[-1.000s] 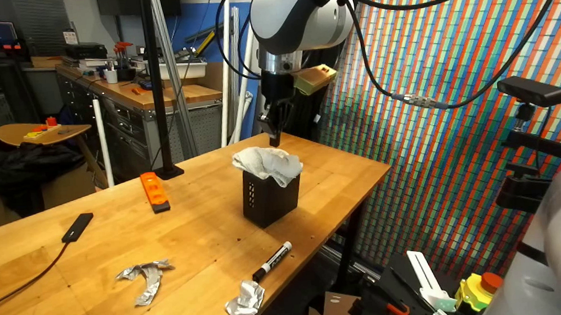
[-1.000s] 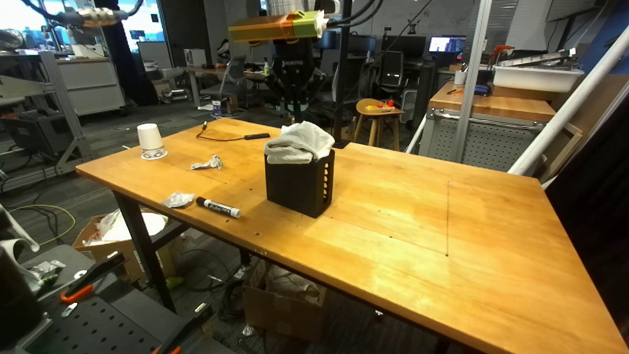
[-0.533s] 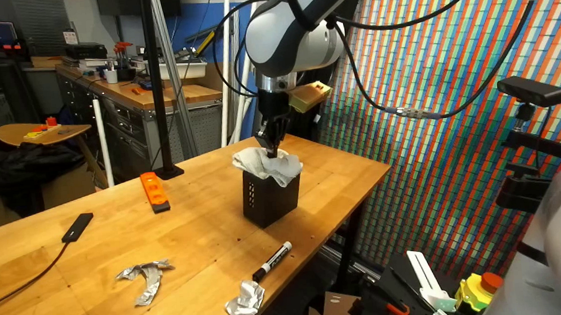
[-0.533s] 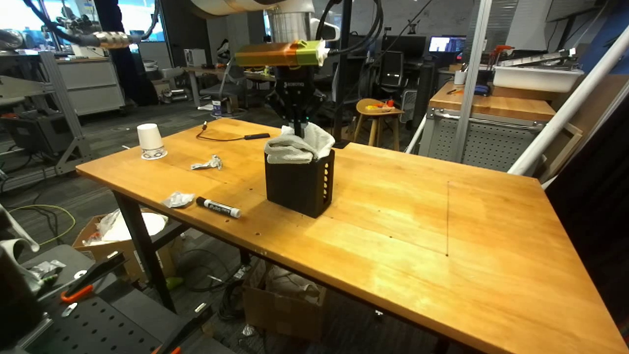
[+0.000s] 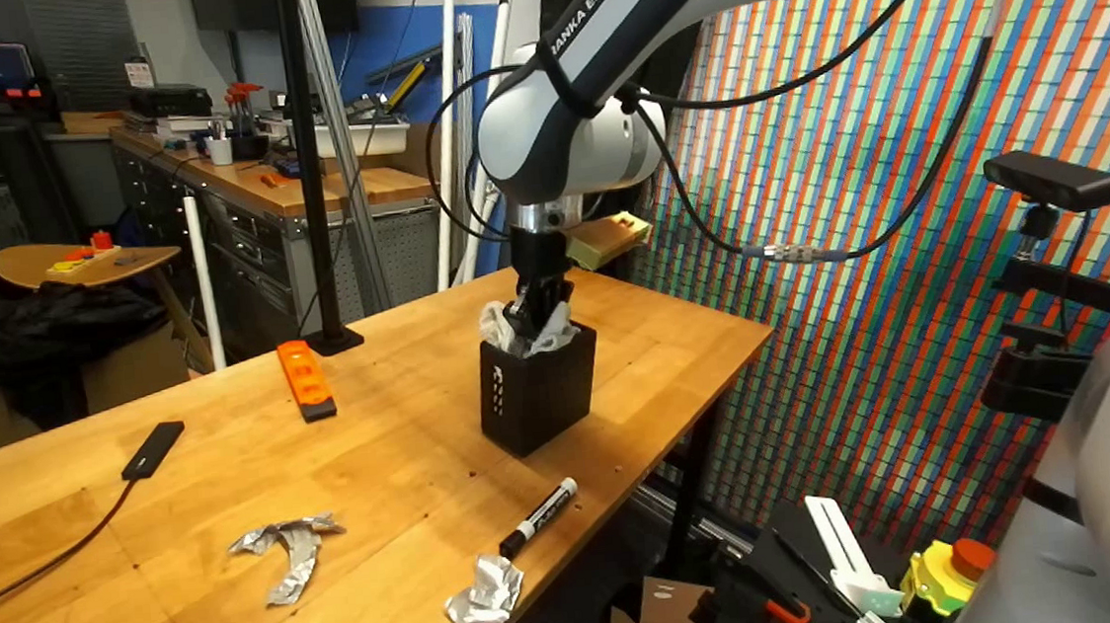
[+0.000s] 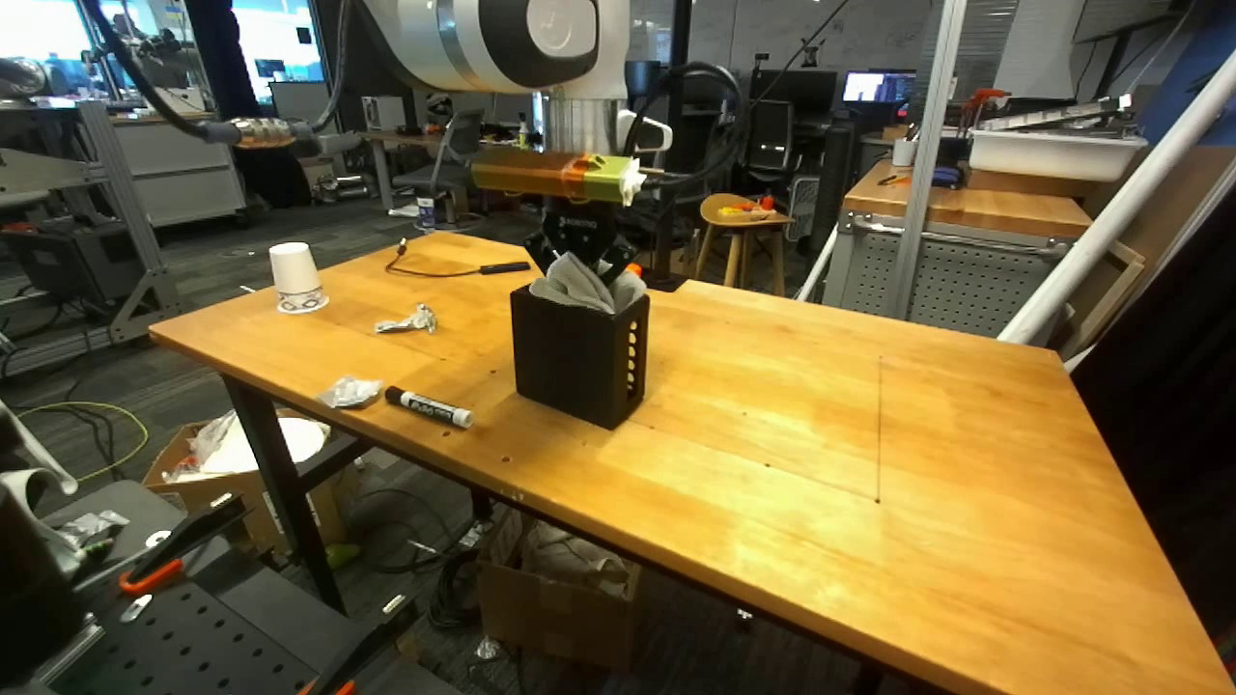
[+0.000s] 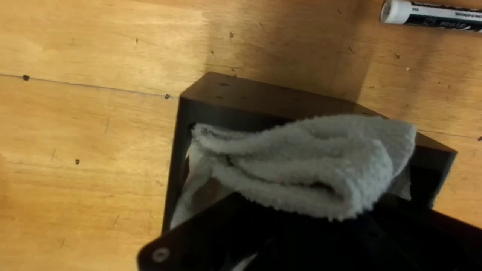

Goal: Put the towel in the box

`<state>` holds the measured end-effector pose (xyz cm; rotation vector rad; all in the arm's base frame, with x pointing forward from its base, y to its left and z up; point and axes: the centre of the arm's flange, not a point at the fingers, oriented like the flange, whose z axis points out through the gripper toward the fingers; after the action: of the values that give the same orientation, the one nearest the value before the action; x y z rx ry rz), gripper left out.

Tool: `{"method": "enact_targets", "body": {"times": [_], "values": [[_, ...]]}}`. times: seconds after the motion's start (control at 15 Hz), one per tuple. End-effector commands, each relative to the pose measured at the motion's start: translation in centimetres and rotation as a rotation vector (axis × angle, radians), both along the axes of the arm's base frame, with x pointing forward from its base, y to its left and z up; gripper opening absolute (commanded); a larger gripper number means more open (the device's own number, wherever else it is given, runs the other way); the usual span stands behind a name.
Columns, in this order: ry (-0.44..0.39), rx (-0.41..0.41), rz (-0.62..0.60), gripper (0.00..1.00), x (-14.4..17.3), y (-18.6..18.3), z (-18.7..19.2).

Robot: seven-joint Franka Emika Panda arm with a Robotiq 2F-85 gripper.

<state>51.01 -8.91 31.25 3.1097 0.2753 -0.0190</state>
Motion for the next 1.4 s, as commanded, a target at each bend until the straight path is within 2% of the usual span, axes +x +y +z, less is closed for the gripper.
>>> {"method": "enact_targets", "body": {"times": [0.0,0.2,0.6,0.8,1.33], "values": [[0.061,0.054,0.002,0.0,-0.9,-0.1,-4.6],[0.108,0.07,0.004,0.0,-1.3,0.2,-6.8],[0.059,0.05,0.023,0.0,-0.9,0.0,-3.7],[0.02,0.028,0.028,0.0,-1.1,-0.3,-0.8],[-0.16,-0.014,0.057,0.0,-0.7,-0.2,9.1]]}}
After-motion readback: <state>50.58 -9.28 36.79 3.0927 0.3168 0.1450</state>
